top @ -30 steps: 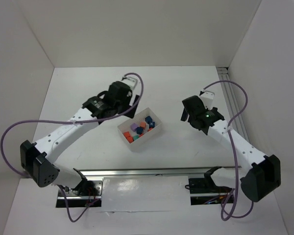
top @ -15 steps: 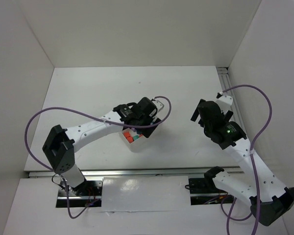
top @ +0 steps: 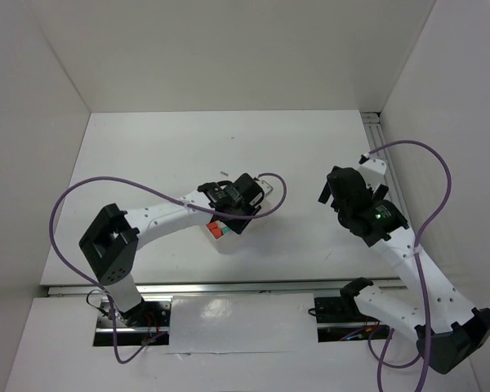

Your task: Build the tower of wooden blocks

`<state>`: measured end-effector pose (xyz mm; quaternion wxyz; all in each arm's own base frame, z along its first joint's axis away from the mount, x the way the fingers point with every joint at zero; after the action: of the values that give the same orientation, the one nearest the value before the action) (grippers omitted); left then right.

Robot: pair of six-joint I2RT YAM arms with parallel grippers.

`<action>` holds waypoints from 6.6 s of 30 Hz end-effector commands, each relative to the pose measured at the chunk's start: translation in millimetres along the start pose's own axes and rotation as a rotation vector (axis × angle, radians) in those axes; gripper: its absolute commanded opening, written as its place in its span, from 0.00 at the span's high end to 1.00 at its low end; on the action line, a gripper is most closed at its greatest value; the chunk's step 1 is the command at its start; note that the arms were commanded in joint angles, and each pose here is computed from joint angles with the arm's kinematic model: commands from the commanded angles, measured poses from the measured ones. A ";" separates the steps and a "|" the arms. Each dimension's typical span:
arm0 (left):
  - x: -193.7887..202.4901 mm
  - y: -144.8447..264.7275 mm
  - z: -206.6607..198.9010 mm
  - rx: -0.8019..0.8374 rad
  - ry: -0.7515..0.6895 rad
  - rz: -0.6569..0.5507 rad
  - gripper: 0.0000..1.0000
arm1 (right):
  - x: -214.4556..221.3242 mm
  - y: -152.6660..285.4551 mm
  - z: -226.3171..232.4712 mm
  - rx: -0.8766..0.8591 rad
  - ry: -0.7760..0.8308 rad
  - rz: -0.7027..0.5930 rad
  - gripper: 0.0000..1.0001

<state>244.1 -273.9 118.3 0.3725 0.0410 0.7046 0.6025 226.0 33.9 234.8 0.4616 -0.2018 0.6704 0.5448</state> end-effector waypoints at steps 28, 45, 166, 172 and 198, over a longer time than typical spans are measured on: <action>-174.4 88.0 -8.0 1.107 0.441 -0.281 1.00 | -38.2 19.1 -2.1 0.010 0.044 -0.058 0.02; -171.1 57.1 8.0 1.542 0.582 -0.371 1.00 | -32.2 15.8 -0.2 0.018 0.049 -0.028 0.02; -12.4 21.7 381.2 -0.635 0.793 -0.060 1.00 | 133.5 -3.3 189.6 -0.483 0.326 0.365 0.00; -14.7 12.6 385.3 -0.637 0.831 0.004 0.88 | 153.6 -3.1 197.1 -0.470 0.350 0.404 0.00; -66.3 150.5 223.0 -0.407 0.658 -0.347 0.10 | 215.3 11.2 219.7 -0.385 0.410 0.470 0.25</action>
<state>370.4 -81.6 283.8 0.2289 -0.3476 0.6441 0.6418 192.5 282.2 56.3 0.0960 -0.2367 0.6614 0.7052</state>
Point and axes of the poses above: each gripper's point midway between its finger pads, its own y axis back along the fingers, its own z axis along the line the jaws close on, x = y × z, the point moved 3 cm from there along y, back along the fingers, and after that the axes turned 5 degrees about y, right-handed, at the moved point
